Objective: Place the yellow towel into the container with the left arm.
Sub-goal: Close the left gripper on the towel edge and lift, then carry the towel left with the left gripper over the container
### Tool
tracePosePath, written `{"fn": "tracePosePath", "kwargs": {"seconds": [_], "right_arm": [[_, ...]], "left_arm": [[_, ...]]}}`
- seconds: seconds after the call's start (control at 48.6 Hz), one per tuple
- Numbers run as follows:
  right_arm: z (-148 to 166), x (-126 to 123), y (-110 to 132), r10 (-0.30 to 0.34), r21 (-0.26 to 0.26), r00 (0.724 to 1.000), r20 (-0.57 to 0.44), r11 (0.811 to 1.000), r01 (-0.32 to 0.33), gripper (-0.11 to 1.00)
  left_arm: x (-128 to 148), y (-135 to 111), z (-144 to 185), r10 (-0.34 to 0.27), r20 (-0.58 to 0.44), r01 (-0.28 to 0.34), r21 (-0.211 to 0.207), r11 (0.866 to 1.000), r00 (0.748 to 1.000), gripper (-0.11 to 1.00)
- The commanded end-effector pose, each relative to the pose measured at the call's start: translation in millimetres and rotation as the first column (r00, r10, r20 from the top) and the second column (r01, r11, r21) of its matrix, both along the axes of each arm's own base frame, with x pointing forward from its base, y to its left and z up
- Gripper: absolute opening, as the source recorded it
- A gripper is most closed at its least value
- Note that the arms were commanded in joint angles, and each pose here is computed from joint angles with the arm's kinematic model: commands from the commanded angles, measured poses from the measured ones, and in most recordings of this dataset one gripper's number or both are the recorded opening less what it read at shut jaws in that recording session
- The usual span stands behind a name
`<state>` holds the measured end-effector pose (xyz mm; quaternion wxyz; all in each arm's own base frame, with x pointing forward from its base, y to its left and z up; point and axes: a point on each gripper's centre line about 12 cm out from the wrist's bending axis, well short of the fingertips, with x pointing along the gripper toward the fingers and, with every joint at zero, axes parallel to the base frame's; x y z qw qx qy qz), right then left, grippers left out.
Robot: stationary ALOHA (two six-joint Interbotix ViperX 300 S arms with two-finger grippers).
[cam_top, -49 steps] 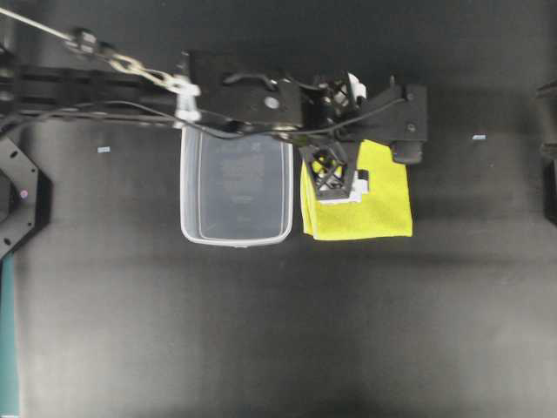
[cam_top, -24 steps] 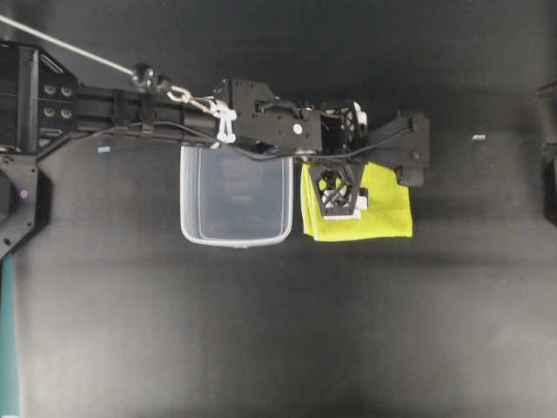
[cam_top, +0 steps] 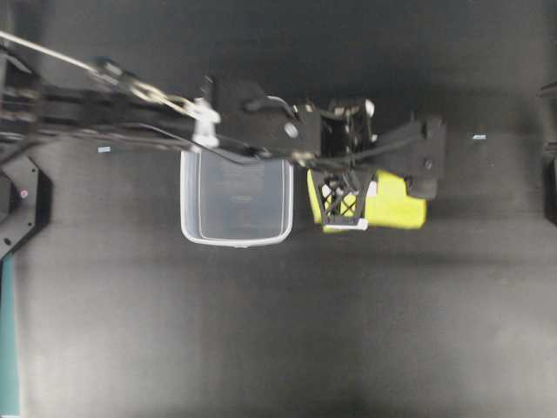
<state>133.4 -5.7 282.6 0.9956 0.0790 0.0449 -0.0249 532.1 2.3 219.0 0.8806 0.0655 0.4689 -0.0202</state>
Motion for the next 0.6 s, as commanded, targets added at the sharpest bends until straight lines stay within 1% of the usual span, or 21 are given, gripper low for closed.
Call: {"fn": "tracePosePath", "kwargs": {"seconds": [0.0,0.062,0.123,0.226,0.35,0.452,0.576], "right_arm": [[8.3,-0.1,-0.2,-0.002,0.002,1.0,0.025,1.0,0.002,0.76],[8.3,-0.1,-0.2,-0.002,0.002,1.0,0.025,1.0,0.002,0.76],[8.5,-0.1,-0.2,-0.001,0.0,1.0,0.026,1.0,0.001,0.76],[8.5,-0.1,-0.2,-0.001,0.0,1.0,0.026,1.0,0.001,0.76],[7.2,0.3,-0.2,-0.001,0.0,1.0,0.023,1.0,0.001,0.76],[6.5,0.9,-0.2,-0.001,0.002,1.0,0.022,1.0,0.001,0.76],[5.9,0.9,-0.2,-0.002,0.001,1.0,0.02,1.0,0.002,0.76]], "left_arm": [[-19.5,-9.7,68.2,-0.016,0.066,0.016,0.002,1.0,0.998,0.07],[-40.6,-9.7,96.7,-0.014,0.052,0.014,0.003,1.0,0.999,0.07],[-60.2,-7.6,113.1,-0.009,0.023,0.009,0.004,1.0,1.0,0.07],[-87.7,-4.2,122.1,0.0,-0.03,0.0,0.004,1.0,1.0,0.07],[-116.1,6.4,111.2,0.025,-0.076,-0.025,0.004,1.0,0.997,0.07],[-132.6,15.4,97.1,0.046,-0.098,-0.046,0.005,0.999,0.994,0.07],[-145.8,23.3,79.7,0.064,-0.112,-0.064,0.007,0.998,0.992,0.07]]}}
